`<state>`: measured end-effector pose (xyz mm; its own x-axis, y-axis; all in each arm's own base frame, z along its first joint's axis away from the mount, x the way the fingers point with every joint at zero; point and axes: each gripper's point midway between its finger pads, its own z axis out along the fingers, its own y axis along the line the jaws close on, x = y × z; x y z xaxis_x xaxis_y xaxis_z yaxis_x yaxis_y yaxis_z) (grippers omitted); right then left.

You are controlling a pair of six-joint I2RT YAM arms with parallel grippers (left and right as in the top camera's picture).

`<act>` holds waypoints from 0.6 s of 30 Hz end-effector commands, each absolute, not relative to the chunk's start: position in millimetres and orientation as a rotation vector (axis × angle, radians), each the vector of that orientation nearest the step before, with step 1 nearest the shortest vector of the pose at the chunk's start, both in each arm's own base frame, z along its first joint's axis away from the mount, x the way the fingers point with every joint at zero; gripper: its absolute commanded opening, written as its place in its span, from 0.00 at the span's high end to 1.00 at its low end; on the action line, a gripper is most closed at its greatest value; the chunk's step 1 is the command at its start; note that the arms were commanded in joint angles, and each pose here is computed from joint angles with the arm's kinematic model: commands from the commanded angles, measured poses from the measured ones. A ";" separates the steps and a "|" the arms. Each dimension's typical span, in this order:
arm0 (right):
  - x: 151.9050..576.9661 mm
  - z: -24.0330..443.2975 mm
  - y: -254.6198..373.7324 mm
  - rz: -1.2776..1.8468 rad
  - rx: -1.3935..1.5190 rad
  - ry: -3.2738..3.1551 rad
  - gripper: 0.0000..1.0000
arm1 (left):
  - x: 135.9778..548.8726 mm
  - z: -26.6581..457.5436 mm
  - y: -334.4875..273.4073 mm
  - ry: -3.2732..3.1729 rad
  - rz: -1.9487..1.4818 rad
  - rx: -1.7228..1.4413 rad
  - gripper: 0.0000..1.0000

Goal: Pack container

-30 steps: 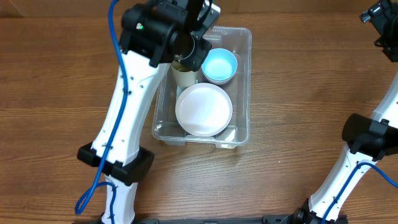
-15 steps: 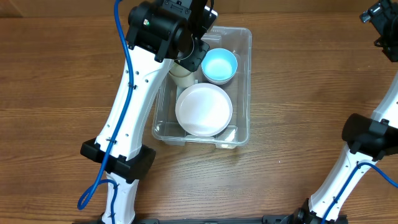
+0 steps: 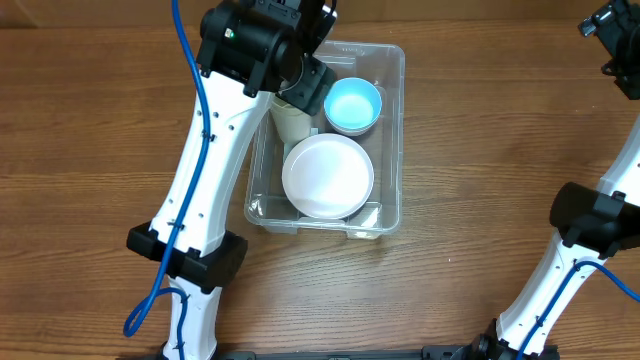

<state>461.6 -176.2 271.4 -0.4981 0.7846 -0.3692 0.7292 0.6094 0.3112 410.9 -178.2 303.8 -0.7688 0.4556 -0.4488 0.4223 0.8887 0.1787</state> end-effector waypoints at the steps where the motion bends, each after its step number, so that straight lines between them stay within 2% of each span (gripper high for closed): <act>1: 461.7 276.7 -174.7 0.161 1.191 2.347 0.00 | 382.0 365.0 -163.2 2.442 0.036 0.510 0.00; 7: 461.7 276.7 -174.7 0.161 1.192 2.347 0.00 | 331.6 412.1 -185.5 2.364 -0.307 0.465 0.00; 12: 461.7 276.7 -174.7 0.161 1.192 2.347 0.00 | 326.5 421.6 -178.0 2.315 -0.254 0.533 0.00; 18: 461.7 276.7 -174.7 0.161 1.192 2.347 0.00 | 288.0 468.0 -150.8 2.179 -0.259 0.481 0.00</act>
<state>461.6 -176.2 271.4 -0.4981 0.7846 -0.3692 0.7292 0.6094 0.3112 322.8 -171.5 428.1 -0.6365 0.2853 -0.7166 0.4273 0.9039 -0.0197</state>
